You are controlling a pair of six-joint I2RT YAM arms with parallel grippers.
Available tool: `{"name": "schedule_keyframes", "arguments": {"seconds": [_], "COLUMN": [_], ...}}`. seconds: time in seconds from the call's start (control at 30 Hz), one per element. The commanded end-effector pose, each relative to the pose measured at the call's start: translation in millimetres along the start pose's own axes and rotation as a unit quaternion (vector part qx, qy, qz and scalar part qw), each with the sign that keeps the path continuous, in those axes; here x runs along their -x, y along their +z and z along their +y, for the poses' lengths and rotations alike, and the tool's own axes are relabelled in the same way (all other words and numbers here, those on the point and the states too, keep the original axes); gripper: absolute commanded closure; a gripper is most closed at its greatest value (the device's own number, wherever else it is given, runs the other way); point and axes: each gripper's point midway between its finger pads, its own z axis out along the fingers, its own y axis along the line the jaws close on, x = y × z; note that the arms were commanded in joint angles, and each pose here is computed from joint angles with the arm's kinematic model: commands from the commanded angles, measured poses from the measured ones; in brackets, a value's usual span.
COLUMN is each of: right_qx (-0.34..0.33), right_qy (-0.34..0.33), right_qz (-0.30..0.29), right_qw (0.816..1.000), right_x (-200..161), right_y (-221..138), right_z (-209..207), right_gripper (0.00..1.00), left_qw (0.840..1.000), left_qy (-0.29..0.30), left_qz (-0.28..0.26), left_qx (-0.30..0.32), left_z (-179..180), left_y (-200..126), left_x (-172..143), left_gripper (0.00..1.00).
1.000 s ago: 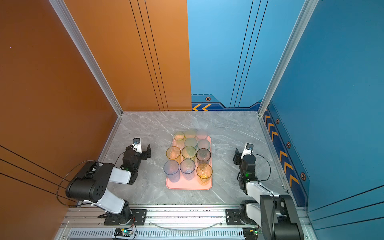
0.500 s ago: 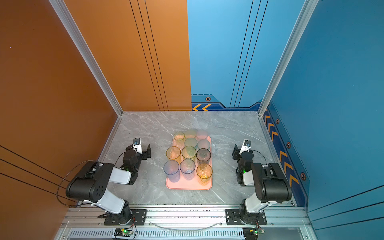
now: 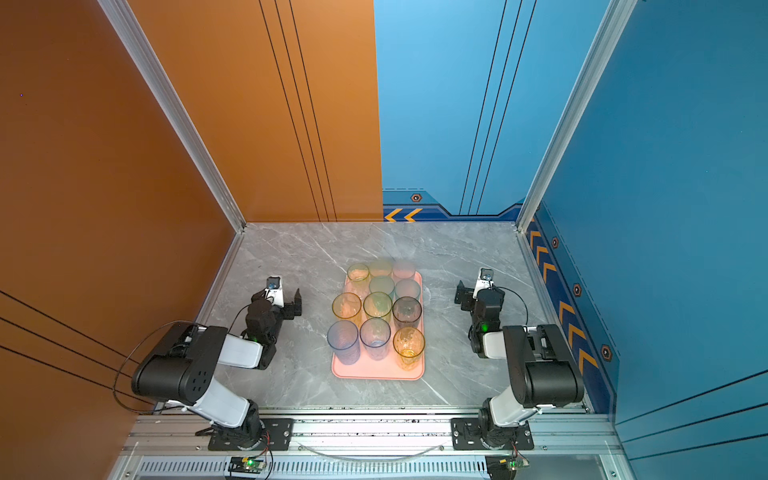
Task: Place the glasses into the tray
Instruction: Reset both arms
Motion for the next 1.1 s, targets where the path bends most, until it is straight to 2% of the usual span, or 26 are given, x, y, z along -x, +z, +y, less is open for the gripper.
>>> {"name": "schedule_keyframes", "arguments": {"seconds": [0.0,1.07], "right_qx": [-0.001,-0.003], "right_qy": [-0.003,-0.005], "right_qz": [0.004,0.006], "right_qw": [1.000,1.000], "right_x": [-1.1,-2.6], "right_y": [-1.0,-1.5], "right_z": [0.2,-0.1], "right_gripper": [0.00,0.00], "left_qw": [1.000,1.000], "left_qy": [0.003,0.001], "left_qz": [-0.006,0.004], "left_qx": [0.008,0.005], "left_z": [2.5,2.7], "left_y": [0.6,3.6], "left_x": [4.8,3.4], "left_gripper": [0.02,0.03]}}
